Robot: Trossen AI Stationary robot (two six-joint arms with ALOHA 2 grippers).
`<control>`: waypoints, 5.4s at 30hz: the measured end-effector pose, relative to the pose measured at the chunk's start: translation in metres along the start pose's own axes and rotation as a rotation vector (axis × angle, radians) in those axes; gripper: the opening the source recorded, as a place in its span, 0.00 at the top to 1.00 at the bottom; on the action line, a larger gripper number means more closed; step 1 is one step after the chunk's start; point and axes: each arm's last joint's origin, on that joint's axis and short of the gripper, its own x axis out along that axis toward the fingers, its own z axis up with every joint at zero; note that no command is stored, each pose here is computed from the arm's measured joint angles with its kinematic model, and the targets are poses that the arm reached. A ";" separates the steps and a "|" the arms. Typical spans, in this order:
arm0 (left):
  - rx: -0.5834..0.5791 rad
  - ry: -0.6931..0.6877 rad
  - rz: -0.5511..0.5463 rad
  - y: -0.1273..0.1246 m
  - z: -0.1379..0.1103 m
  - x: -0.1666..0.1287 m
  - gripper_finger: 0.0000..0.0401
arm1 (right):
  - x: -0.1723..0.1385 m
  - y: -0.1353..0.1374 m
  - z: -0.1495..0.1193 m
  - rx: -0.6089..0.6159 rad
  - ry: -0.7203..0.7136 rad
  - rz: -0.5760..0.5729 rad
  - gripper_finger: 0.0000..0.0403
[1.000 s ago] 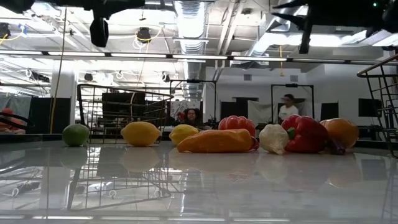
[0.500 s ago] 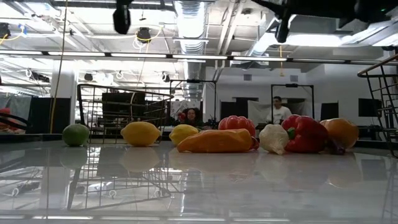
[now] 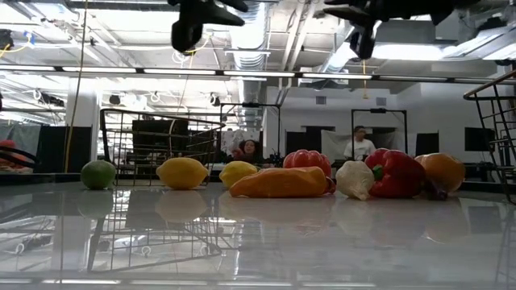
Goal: Sort produce into baskets
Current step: Put the orange chili pepper into the top wire basket
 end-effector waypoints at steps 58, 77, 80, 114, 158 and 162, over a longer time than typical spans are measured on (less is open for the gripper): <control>-0.042 0.237 0.232 -0.045 -0.039 0.111 0.65 | -0.066 0.040 -0.014 -0.159 0.034 -0.134 0.74; 0.159 0.434 0.426 -0.064 -0.049 0.154 0.62 | -0.071 0.045 -0.019 -0.186 0.067 -0.115 0.74; 0.219 0.428 0.464 -0.061 -0.049 0.153 0.58 | -0.072 0.044 -0.019 -0.186 0.069 -0.118 0.74; 0.310 0.503 0.459 0.014 -0.100 0.178 0.59 | -0.071 0.044 -0.020 -0.218 0.073 -0.126 0.74; -0.024 0.167 0.765 0.039 0.002 -0.029 0.78 | -0.053 0.038 -0.016 -0.175 0.066 -0.150 0.74; -0.177 0.196 0.807 0.063 -0.016 -0.054 0.78 | -0.047 0.035 -0.016 -0.168 0.079 -0.159 0.74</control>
